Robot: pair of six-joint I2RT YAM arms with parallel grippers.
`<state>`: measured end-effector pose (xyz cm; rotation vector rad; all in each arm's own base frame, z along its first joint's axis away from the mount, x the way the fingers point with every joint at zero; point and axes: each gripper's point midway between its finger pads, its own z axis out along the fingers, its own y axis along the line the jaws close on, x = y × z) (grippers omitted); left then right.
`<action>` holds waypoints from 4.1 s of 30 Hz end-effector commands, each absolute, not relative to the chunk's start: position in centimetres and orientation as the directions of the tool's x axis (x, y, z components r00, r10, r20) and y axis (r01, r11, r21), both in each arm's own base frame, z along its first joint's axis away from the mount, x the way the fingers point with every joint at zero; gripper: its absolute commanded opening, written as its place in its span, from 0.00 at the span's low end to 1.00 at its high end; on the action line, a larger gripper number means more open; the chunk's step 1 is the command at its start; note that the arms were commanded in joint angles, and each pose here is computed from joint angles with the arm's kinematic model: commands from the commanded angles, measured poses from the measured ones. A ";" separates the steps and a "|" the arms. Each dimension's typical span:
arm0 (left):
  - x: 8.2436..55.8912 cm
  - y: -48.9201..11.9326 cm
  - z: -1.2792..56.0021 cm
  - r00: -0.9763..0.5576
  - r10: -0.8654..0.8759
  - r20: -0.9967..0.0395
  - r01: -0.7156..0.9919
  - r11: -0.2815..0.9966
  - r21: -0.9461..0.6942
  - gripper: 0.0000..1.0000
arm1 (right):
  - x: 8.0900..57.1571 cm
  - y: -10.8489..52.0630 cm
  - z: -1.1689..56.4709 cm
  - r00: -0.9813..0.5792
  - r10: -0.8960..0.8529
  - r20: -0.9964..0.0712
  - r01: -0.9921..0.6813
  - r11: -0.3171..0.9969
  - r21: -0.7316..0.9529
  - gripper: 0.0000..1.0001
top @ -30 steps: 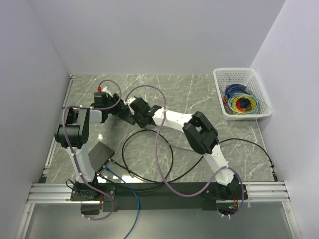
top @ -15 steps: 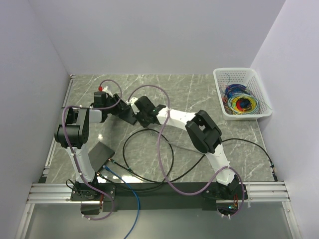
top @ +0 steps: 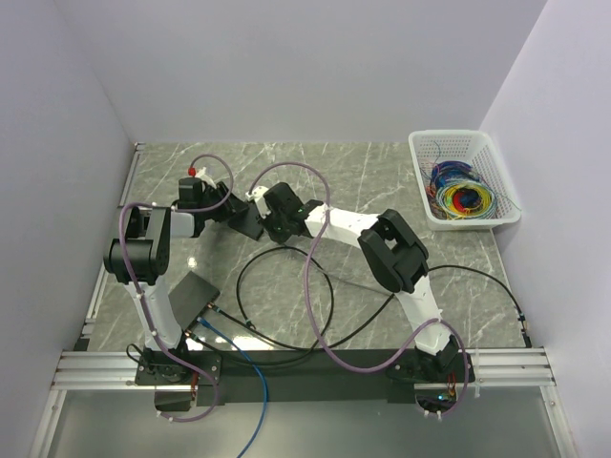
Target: Insert the plug into the switch port
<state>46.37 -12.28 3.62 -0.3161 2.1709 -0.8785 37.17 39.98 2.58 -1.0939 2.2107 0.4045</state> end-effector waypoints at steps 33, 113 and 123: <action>34.6 -22.8 -0.7 -0.922 -0.208 -0.326 0.130 0.628 -0.768 0.40 | 46.0 48.4 23.1 -0.147 -0.032 -0.989 -0.920 0.372 0.125 0.00; 47.1 -14.6 4.7 -0.762 -0.432 -0.483 0.003 0.743 -0.669 0.39 | 35.7 39.2 5.5 -0.654 -0.208 -0.728 -0.514 0.828 0.225 0.00; 46.9 -15.2 4.7 -0.764 -0.424 -0.486 0.037 0.723 -0.690 0.40 | 35.6 38.9 5.7 -0.631 -0.237 -0.738 -0.539 0.819 0.198 0.00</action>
